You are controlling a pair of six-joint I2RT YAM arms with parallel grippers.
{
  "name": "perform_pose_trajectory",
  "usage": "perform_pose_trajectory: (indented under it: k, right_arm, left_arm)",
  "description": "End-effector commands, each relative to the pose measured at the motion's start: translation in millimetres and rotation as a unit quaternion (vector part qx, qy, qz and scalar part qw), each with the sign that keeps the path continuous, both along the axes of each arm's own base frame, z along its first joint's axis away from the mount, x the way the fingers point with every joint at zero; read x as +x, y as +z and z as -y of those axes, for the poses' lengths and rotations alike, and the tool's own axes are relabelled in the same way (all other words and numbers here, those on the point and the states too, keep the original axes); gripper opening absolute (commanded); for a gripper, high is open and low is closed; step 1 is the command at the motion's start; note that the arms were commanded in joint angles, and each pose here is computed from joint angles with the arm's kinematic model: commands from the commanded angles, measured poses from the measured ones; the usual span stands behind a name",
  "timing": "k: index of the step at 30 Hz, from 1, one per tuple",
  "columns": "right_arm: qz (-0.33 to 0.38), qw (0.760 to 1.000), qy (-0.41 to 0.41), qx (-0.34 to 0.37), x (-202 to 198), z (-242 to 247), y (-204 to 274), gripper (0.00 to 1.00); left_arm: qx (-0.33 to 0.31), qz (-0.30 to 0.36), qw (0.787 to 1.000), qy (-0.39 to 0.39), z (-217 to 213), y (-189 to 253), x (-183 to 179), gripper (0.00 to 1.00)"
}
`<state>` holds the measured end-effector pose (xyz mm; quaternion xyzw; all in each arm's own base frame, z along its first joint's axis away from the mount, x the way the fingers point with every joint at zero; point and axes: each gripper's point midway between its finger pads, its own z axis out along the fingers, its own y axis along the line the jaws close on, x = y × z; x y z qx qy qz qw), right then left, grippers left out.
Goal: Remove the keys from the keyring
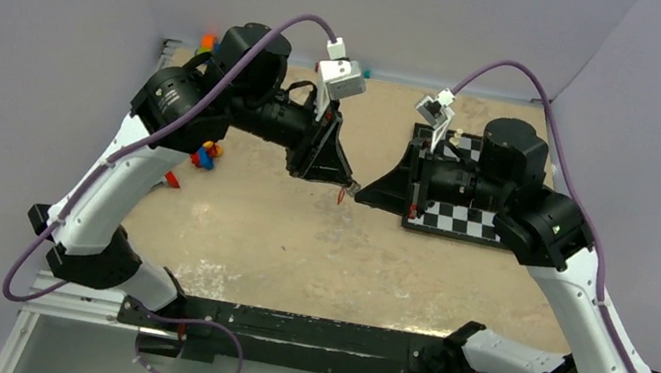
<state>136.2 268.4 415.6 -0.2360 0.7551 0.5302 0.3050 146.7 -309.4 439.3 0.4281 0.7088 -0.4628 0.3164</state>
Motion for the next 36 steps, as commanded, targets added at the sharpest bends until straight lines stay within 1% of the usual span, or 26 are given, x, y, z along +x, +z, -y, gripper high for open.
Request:
perform_pose_trajectory:
  k: [1,9,11,13,14,16,19,22,28,33,36]
  right_arm:
    - [0.044,0.998,0.01,0.032,-7,3,26,0.0]
    - [0.044,0.998,0.009,0.033,-7,3,26,0.0]
    - [0.044,0.998,0.009,0.033,-7,3,26,0.0]
    - [0.044,0.998,0.009,0.033,-7,3,26,0.0]
    - [0.044,0.998,0.008,0.033,-7,4,26,0.0]
    - [0.043,0.998,0.009,0.033,-7,4,26,0.0]
    - [0.043,0.998,0.009,0.033,-7,4,25,0.0]
    - [0.043,0.998,0.009,0.033,-8,4,25,0.0]
    - [0.043,0.998,0.009,0.033,-8,4,25,0.0]
    - [0.046,0.998,0.007,0.034,-9,5,27,0.0]
    - [0.049,0.998,0.004,0.037,-9,6,29,0.0]
  left_arm:
    - [0.004,-0.005,1.0,-0.016,-2,-5,-4,0.23]
    - [0.008,-0.005,1.0,-0.013,-2,-8,-3,0.18]
    - [0.007,-0.005,1.0,-0.012,-2,-7,-3,0.15]
    - [0.006,-0.004,1.0,-0.01,-2,-7,-3,0.08]
    - [0.006,-0.004,1.0,-0.007,-3,-7,-1,0.07]
    - [0.008,-0.004,1.0,-0.006,-3,-8,-1,0.07]
    - [0.009,-0.006,1.0,-0.004,-2,-8,0,0.1]
    - [0.008,-0.003,1.0,0.0,-3,-7,1,0.11]
    - [0.002,-0.001,1.0,0.015,-4,-3,3,0.0]
    - [-0.006,-0.009,1.0,0.027,-5,-1,4,0.0]
    - [-0.021,-0.016,0.999,0.033,-5,3,2,0.0]
